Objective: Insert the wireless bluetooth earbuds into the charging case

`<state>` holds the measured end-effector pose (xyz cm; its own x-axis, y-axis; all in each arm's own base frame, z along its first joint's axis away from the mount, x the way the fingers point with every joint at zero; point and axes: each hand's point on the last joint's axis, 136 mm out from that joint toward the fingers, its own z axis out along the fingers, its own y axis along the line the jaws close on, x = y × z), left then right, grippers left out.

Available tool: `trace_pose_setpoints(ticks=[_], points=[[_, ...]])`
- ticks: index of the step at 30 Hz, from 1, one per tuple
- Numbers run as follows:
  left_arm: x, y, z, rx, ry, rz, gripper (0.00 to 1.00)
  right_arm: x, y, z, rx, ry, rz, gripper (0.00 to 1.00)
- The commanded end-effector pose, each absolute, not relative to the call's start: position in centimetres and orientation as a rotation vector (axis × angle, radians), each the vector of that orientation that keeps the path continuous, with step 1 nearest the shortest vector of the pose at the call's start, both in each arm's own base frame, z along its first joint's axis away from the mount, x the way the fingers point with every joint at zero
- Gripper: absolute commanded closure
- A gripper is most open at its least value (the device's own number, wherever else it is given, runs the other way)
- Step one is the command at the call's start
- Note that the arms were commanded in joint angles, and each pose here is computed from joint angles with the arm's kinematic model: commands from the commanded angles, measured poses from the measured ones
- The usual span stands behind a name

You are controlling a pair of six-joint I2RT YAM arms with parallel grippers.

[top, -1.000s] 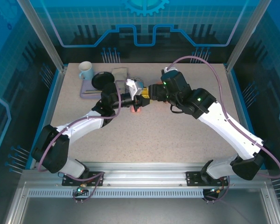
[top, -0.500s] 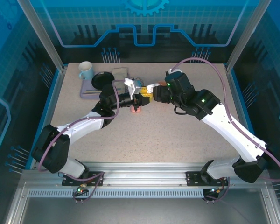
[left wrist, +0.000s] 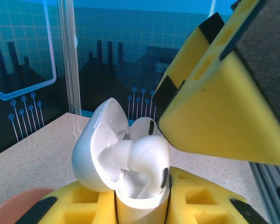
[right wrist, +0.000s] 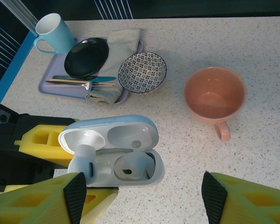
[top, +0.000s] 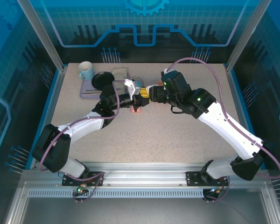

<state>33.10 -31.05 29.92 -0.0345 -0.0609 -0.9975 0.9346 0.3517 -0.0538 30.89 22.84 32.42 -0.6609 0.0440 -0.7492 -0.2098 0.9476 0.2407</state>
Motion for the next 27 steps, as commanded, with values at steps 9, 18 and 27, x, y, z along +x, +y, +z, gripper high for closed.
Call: trace_pose_setpoints(ticks=[9, 18, 27], points=[[32.8, -31.3, 30.6, 0.884, 1.313, -1.015, 1.0, 30.8, 21.6, 35.1, -0.074, 2.199, 0.43, 0.31], [32.8, -31.3, 30.9, 0.885, 1.309, -1.015, 1.0, 31.8, 21.7, 32.8, -0.07, 2.257, 0.405, 0.32], [32.9, -31.3, 30.7, 0.883, 1.31, -1.011, 1.0, 30.6, 23.5, 32.1, -0.109, 2.29, 0.48, 0.34]])
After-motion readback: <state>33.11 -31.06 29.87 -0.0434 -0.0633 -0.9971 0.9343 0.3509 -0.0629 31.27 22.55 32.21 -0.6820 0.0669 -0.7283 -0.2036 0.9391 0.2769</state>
